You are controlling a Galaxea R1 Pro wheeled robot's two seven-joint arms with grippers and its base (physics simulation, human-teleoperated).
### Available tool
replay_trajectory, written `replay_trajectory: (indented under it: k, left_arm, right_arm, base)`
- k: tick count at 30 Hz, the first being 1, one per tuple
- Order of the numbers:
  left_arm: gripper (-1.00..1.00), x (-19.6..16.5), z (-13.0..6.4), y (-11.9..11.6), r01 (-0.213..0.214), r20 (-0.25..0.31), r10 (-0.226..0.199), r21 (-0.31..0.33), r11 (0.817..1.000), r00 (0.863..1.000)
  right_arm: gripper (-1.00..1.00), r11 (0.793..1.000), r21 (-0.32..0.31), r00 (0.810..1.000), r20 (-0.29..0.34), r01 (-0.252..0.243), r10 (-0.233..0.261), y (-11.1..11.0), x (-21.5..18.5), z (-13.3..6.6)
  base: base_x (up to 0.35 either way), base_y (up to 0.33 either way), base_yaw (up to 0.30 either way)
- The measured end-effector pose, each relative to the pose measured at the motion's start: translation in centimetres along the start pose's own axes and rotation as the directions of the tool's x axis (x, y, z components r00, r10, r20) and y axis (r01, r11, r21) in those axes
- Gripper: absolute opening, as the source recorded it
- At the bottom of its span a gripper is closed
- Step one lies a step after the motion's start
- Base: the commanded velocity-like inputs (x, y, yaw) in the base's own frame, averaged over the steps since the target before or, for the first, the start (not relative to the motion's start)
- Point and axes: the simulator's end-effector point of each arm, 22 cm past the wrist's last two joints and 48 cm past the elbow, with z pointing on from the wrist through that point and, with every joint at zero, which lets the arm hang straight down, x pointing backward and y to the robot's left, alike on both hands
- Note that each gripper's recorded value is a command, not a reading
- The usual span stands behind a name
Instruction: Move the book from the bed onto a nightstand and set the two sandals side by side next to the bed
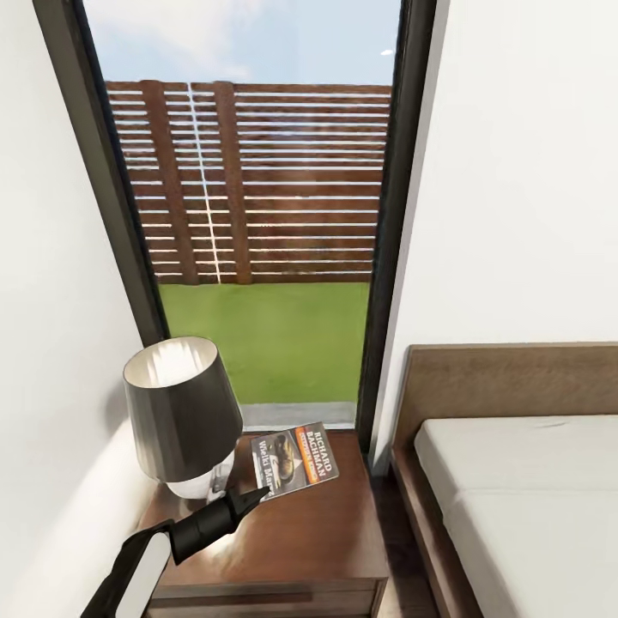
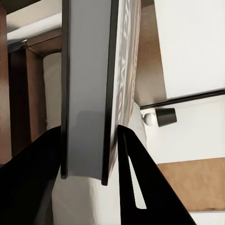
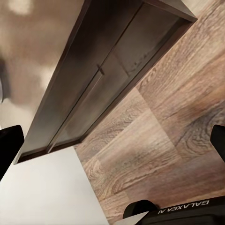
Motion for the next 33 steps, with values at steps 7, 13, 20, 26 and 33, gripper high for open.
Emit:
replay_trajectory:
  k: [7, 13, 20, 26, 33]
  left_arm:
    - [-1.00, 0.3, 0.1, 1.2, 0.007, -0.004, -0.007, -0.049, 0.999, 1.000]
    - [-1.00, 0.4, 0.0, 3.0, 0.015, 0.000, -0.015, -0.129, 0.992, 1.000]
    - [-1.00, 0.4, 0.0, 4.0, 0.017, 0.003, -0.017, -0.170, 0.985, 1.000]
    - [-1.00, 1.2, -0.1, 5.7, 0.035, 0.003, -0.035, -0.206, 0.978, 0.999]
    - [-1.00, 2.3, -0.2, 7.3, 0.070, 0.001, -0.072, -0.229, 0.971, 0.997]
  right_arm:
    - [1.00, 1.000, 0.000, 1.000, 0.000, 0.000, 0.000, 0.0, 0.0, 0.0]
    - [1.00, 1.000, 0.000, 1.000, 0.001, 0.000, 0.000, 0.0, 0.0, 0.0]
    - [1.00, 1.000, 0.000, 1.000, 0.001, -0.001, 0.001, 0.0, 0.0, 0.0]
    - [1.00, 1.000, 0.000, 1.000, 0.002, -0.001, 0.001, 0.0, 0.0, 0.0]
    - [1.00, 1.000, 0.000, 1.000, 0.002, -0.002, 0.002, 0.0, 0.0, 0.0]
  base:
    - [0.002, 0.000, 0.000]
    - [0.000, 0.000, 0.000]
    - [0.000, 0.000, 0.000]
    - [0.000, 0.000, 0.000]
    - [0.000, 0.000, 0.000]
